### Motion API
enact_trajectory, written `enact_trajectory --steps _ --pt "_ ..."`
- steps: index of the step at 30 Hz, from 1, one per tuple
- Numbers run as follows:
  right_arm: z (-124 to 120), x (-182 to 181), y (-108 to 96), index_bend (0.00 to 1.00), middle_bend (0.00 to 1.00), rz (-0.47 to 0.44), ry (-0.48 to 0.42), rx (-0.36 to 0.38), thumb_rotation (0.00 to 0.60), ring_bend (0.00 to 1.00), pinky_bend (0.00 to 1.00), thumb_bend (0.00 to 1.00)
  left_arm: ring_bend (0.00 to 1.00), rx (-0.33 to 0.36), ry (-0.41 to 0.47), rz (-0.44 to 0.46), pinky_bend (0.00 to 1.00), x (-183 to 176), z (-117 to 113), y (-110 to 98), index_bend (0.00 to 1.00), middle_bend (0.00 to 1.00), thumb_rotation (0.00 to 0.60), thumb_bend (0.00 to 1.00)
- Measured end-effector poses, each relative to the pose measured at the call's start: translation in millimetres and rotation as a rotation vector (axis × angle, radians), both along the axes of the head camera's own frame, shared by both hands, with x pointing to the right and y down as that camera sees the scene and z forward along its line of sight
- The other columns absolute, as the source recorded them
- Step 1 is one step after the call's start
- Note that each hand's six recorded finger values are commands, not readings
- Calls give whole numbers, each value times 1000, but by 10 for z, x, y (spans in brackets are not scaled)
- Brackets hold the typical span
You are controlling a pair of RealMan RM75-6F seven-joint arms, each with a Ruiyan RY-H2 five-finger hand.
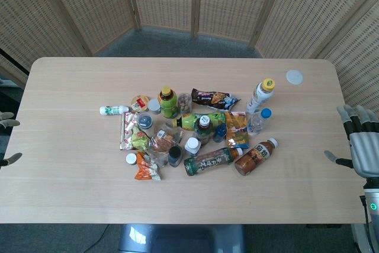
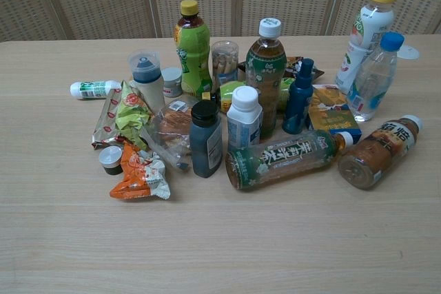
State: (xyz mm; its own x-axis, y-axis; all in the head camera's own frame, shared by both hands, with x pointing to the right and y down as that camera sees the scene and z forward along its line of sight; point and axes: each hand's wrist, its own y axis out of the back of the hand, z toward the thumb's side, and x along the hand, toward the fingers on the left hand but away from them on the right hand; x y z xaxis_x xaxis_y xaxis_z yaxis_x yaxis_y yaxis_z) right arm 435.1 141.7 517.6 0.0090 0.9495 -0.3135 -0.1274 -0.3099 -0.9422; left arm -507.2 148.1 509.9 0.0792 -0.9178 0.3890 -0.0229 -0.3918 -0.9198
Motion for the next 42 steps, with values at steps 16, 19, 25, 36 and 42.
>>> enact_trajectory --steps 16,19,25,36,42 --pt "-19 -33 39 0 0 1 -14 18 509 0 0 27 168 -95 -11 67 0 171 91 -9 540 180 600 121" --pt "-34 -19 43 0 0 4 -12 20 507 0 0 27 223 -103 -28 101 0 259 147 -38 618 265 600 124" --pt "-76 25 53 0 0 11 -7 23 512 0 0 28 343 -102 -38 187 0 546 349 -91 610 367 600 126" --pt "-159 161 127 0 0 43 3 35 512 0 0 27 403 -105 -110 384 5 1076 703 -209 490 409 556 185" --pt "-198 214 146 0 0 53 9 41 511 0 0 26 398 -134 -149 471 4 1282 836 -213 413 373 328 361"
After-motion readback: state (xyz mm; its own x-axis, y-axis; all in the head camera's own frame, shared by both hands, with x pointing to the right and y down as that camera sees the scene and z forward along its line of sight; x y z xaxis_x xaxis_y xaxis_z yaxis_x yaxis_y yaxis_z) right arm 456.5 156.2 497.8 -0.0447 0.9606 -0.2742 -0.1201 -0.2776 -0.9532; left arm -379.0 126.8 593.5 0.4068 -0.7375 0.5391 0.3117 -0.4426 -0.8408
